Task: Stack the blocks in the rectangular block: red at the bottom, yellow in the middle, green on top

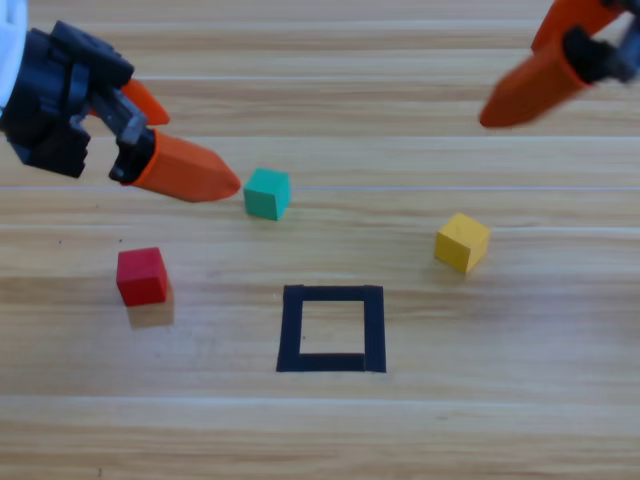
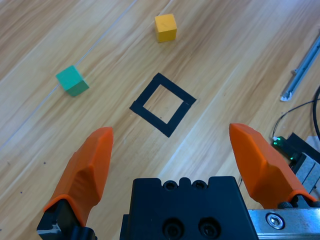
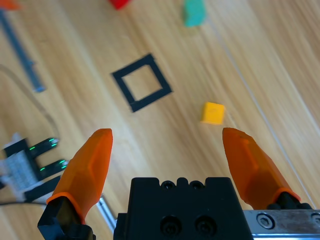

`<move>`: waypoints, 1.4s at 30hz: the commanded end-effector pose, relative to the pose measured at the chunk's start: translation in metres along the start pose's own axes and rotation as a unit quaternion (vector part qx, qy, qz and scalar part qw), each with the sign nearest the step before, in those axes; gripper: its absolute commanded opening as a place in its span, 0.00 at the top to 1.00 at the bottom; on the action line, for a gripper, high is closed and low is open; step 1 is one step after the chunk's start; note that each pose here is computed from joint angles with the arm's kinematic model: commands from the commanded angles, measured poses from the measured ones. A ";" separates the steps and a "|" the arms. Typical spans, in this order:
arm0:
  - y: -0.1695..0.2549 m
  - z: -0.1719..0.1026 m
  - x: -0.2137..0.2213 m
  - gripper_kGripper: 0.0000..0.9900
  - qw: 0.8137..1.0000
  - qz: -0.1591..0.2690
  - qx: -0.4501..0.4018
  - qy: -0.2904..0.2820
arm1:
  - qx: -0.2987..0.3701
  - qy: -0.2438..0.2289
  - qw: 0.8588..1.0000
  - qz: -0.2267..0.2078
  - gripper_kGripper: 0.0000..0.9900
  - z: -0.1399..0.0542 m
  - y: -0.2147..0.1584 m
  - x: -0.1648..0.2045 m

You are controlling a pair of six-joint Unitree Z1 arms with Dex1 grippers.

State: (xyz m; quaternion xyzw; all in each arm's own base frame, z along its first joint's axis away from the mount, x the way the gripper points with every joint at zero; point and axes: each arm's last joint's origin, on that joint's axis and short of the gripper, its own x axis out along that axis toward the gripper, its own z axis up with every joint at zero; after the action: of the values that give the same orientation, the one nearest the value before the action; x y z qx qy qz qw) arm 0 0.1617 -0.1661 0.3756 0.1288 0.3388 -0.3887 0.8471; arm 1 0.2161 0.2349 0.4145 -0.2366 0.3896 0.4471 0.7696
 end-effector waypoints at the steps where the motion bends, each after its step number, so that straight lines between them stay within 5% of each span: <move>1: -0.001 0.009 -0.002 0.00 1.000 0.027 -0.005 0.012 | 0.059 0.075 0.993 -0.074 0.02 0.017 -0.035 0.079; 9: 0.026 0.049 0.039 0.00 0.984 0.111 -0.126 0.066 | 0.071 0.169 0.981 -0.071 0.02 0.009 -0.070 0.171; 20: 0.085 0.003 0.120 0.00 0.901 0.217 -0.318 0.201 | 0.066 0.230 0.965 -0.109 0.02 -0.005 -0.087 0.224; 27: 0.107 -0.019 0.165 0.00 0.850 0.289 -0.369 0.240 | 0.062 0.269 0.956 -0.104 0.02 -0.020 -0.089 0.256; 42: 0.139 -0.049 0.218 0.00 0.797 0.280 -0.426 0.325 | 0.056 0.312 0.945 -0.081 0.08 -0.041 -0.095 0.296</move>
State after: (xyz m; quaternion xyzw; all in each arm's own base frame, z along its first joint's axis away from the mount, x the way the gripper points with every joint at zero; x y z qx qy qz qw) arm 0 0.3364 -0.1793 0.2087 -0.0302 0.6506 0.0941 0.7530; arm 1 0.3555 0.3187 0.1880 -0.3491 0.5803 0.2790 0.6809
